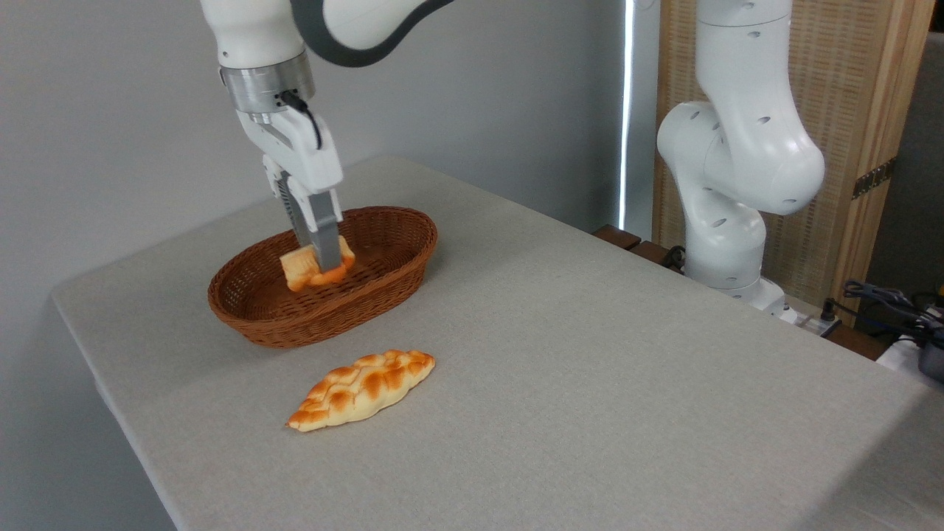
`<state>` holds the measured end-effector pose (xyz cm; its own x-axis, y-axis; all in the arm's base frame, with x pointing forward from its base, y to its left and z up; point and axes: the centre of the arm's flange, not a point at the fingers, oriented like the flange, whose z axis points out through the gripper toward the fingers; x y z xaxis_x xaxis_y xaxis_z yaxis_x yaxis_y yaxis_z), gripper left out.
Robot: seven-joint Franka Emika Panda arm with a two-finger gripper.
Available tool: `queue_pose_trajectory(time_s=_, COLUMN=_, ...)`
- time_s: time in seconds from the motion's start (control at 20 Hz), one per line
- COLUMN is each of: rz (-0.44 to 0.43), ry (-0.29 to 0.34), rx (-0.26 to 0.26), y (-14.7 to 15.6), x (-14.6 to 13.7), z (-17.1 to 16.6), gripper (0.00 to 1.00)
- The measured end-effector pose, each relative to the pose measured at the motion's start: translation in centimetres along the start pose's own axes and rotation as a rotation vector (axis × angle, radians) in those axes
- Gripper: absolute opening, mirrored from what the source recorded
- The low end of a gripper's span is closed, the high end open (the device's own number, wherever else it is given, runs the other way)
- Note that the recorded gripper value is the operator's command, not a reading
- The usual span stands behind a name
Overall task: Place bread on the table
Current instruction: 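Lift the bread piece out of the basket over its rim, then lower the bread beside the pastry and open the gripper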
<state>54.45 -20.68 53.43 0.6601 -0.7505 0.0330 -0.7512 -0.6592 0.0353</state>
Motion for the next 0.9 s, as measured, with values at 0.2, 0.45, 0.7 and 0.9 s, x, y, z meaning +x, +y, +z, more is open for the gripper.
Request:
queue_pose_trajectory(time_s=0.2, rz=-0.022, ry=-0.067, rx=-0.036, y=-3.6, x=-3.4, z=0.9, gripper=0.54)
queue_pose_trajectory(time_s=0.45, rz=0.035, ry=-0.177, rx=-0.095, y=-4.7, x=-6.0, z=5.0, gripper=0.68)
queue_pose_trajectory(time_s=0.7, rz=0.106, ry=-0.240, rx=-0.142, y=-5.1, x=-7.9, z=7.8, gripper=1.00)
queue_pose_trajectory(time_s=0.9, rz=0.140, ry=-0.266, rx=-0.169, y=-4.7, x=-8.2, z=8.2, gripper=1.00)
